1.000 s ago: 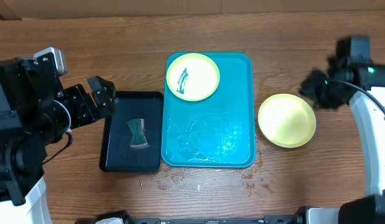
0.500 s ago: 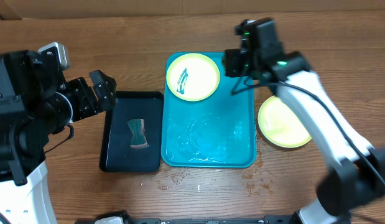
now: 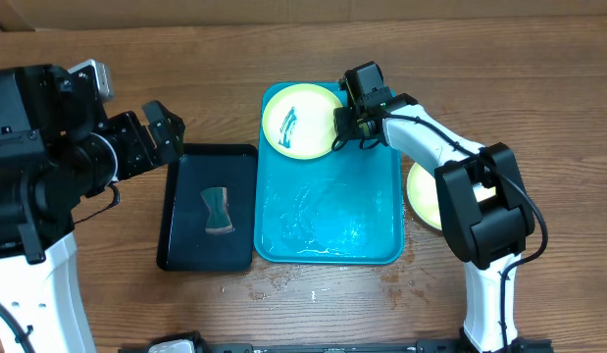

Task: Clean dirty plates on tray and stack at the side
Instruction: 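Slide the remaining yellow plate toward the tray center with the right gripper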

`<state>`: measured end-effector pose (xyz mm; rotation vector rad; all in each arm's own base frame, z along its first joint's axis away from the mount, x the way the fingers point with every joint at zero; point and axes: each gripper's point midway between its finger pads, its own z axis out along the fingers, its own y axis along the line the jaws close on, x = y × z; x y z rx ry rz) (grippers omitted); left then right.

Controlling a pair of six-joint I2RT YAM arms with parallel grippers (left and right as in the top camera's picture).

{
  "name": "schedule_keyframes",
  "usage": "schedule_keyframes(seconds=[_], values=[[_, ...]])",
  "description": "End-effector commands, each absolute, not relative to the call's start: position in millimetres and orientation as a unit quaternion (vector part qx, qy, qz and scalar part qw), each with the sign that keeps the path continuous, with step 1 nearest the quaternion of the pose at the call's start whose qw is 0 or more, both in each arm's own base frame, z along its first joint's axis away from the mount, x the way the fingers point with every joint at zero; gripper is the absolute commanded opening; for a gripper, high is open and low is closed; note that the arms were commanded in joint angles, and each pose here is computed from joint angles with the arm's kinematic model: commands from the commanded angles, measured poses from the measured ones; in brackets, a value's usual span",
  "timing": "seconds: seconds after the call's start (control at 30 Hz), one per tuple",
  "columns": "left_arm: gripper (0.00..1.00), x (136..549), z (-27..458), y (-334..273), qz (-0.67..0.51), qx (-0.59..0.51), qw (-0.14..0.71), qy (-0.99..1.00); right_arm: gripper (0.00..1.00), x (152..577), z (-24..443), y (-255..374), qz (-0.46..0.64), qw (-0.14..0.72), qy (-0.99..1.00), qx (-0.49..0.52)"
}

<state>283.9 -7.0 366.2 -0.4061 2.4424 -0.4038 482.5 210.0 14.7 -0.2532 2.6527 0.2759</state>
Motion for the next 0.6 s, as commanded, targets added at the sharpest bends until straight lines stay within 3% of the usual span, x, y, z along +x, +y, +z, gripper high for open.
schedule_keyframes(seconds=[0.0, 0.03, 0.2, 0.43, 0.57], values=[[1.00, 287, 365, -7, -0.156, -0.160, 0.306, 0.925, 0.09, 486, 26, 209, 0.099, 0.240, 0.962, -0.089], [1.00, 286, 364, -7, -0.157, -0.161, 0.304, 0.926, 0.04, 483, 26, 208, 0.098, 0.234, 0.963, -0.087], [1.00, 274, 355, -9, -0.154, -0.162, 0.275, 0.935, 0.04, 460, 36, 194, 0.091, 0.188, 0.977, -0.046], [1.00, 260, 348, -13, -0.146, -0.108, 0.252, 0.951, 0.04, 416, 112, 174, 0.088, 0.173, 0.980, -0.040], [1.00, 254, 345, -14, -0.135, -0.069, 0.245, 0.958, 0.04, 374, 130, 160, 0.071, 0.123, 0.989, -0.041]])
